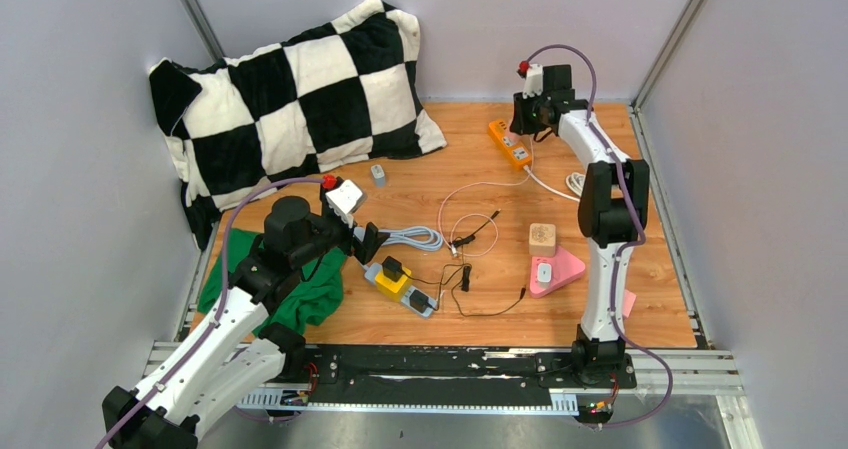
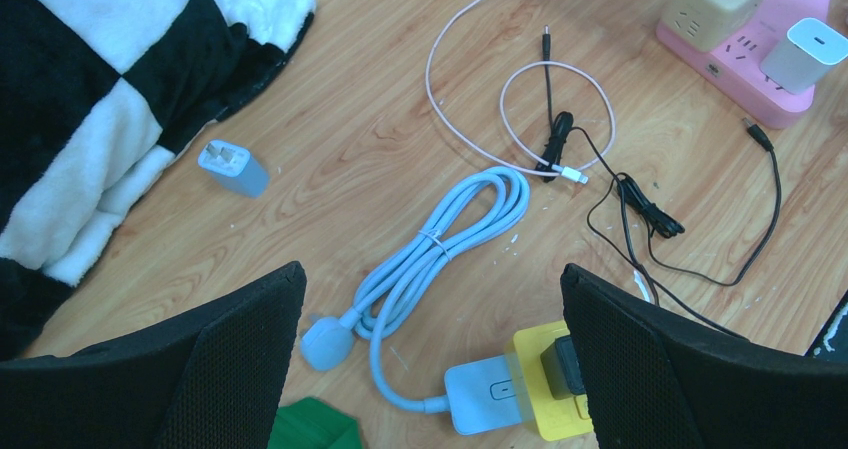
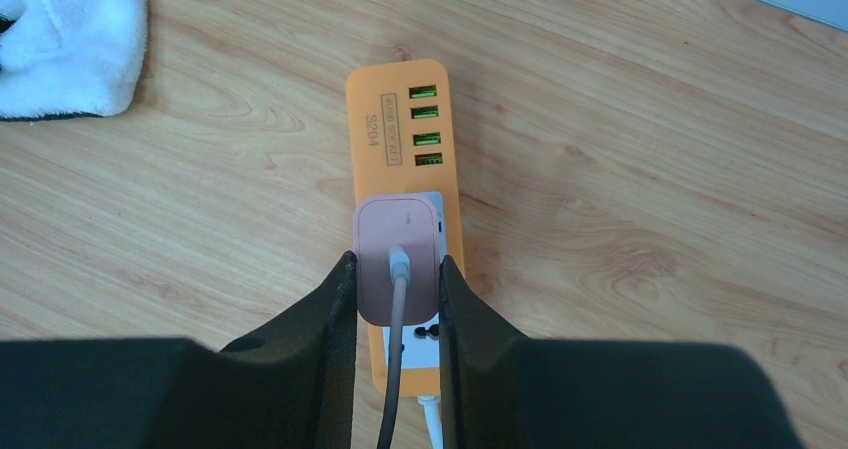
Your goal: Insert the plug
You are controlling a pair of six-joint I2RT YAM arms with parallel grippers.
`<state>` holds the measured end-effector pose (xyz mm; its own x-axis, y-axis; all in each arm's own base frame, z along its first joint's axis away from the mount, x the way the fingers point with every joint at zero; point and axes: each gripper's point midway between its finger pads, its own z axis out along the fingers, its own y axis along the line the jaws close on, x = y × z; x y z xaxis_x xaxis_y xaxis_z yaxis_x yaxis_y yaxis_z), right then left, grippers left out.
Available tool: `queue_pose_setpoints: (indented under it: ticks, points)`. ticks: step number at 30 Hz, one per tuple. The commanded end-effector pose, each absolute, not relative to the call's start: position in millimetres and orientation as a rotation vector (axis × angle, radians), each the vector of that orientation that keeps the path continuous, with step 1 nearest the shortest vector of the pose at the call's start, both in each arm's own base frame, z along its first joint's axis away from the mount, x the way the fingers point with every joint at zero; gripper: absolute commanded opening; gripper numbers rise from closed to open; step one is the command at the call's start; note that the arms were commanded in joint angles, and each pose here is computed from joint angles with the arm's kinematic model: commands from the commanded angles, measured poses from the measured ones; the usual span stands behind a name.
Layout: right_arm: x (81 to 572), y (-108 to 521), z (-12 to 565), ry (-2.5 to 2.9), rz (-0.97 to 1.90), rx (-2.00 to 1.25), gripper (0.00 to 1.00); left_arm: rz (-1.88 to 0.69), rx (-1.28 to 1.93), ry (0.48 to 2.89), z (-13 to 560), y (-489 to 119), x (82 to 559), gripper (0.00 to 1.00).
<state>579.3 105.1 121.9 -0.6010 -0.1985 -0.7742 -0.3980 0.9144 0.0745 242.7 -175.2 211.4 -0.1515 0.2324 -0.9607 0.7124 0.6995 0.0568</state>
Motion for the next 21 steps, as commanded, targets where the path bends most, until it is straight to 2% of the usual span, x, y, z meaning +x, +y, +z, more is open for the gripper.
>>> queue_pose_setpoints:
  ticks: [1,12,21]
  points:
    - [583,118,121,2.221,0.304,-0.448,0.00,-0.503,0.776,1.715,209,-176,240,1.00]
    - [586,122,101,2.242,0.260,-0.476,0.00,-0.497,0.783,1.705,210,-176,239,1.00]
    - [569,125,71,2.315,0.176,-0.530,0.00,-0.495,0.783,1.700,211,-176,240,1.00]
